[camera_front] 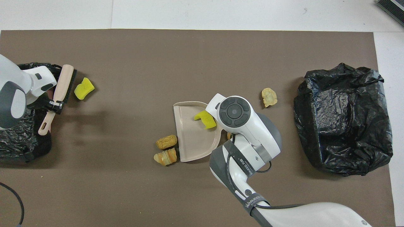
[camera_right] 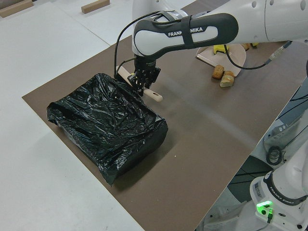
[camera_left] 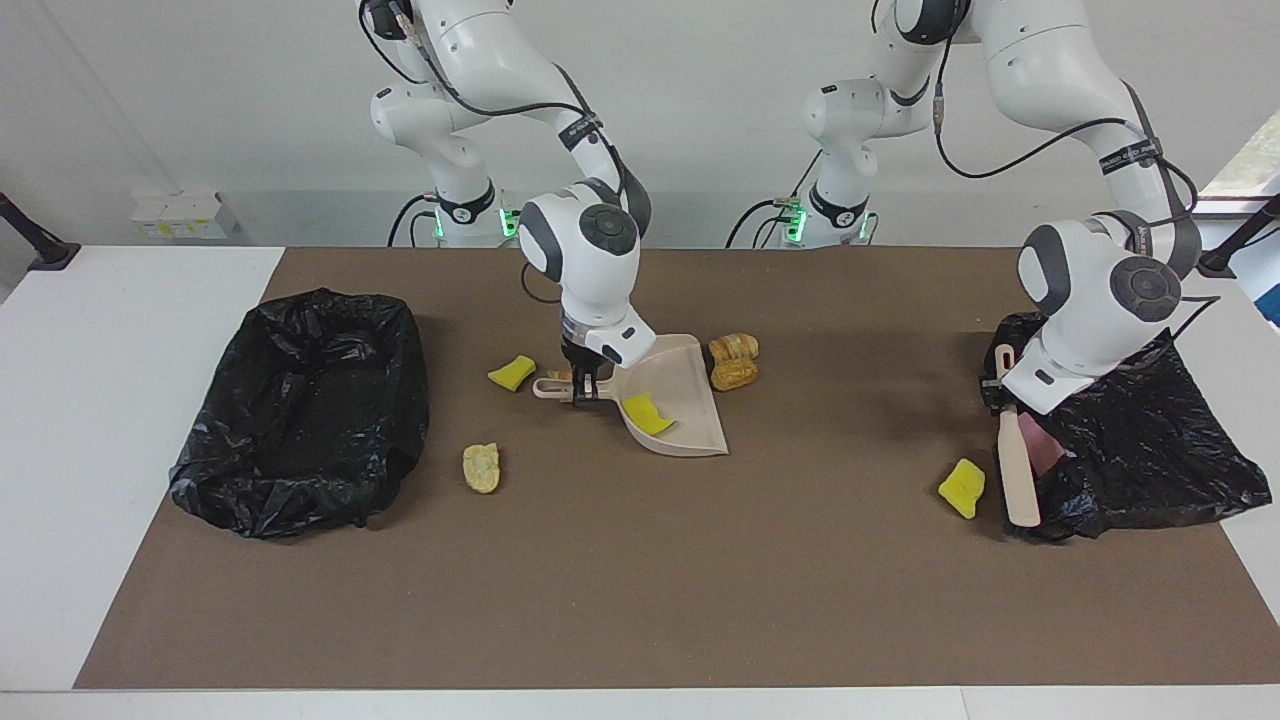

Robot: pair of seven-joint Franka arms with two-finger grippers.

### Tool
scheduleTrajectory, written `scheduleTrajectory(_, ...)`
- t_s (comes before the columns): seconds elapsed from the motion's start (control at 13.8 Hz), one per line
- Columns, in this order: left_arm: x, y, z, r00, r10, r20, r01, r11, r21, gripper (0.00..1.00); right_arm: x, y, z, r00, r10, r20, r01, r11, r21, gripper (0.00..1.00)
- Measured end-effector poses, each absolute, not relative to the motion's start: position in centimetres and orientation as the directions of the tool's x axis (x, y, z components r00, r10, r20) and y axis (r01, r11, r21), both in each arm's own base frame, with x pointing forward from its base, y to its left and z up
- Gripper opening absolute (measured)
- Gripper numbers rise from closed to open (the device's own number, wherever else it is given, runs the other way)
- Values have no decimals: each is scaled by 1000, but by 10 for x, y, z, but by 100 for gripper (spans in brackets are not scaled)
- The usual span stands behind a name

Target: Sweep and dump trash in bin

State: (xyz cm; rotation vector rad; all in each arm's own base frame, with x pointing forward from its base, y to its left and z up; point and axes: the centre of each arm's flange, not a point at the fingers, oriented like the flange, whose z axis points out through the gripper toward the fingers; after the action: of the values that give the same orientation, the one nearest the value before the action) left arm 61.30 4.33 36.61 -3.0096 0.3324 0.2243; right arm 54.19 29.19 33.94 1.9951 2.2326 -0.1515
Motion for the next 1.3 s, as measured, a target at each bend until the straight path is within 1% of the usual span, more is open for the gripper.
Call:
scheduleTrajectory(0.22,601,23,351,955,-229,-187,-242,-969,-53,26,542,291,339,-108,979,-173,993,113,20,31)
scheduleTrajectory(0.43,586,-5,346,946,-257,-198,-263,-965,-2,26,542,290,338,-107,979,-174,994,112,18,31)
scheduleTrajectory(0.65,569,-30,344,940,-284,-191,-267,-957,108,26,541,289,336,-106,979,-175,994,111,15,31)
scheduleTrajectory(1.09,518,-93,333,921,-323,-220,-270,-933,238,26,540,288,334,-108,978,-180,994,111,10,31)
scheduleTrajectory(1.3,489,-124,348,929,-263,-259,-205,-951,230,26,536,290,336,-119,969,-217,992,127,25,31)
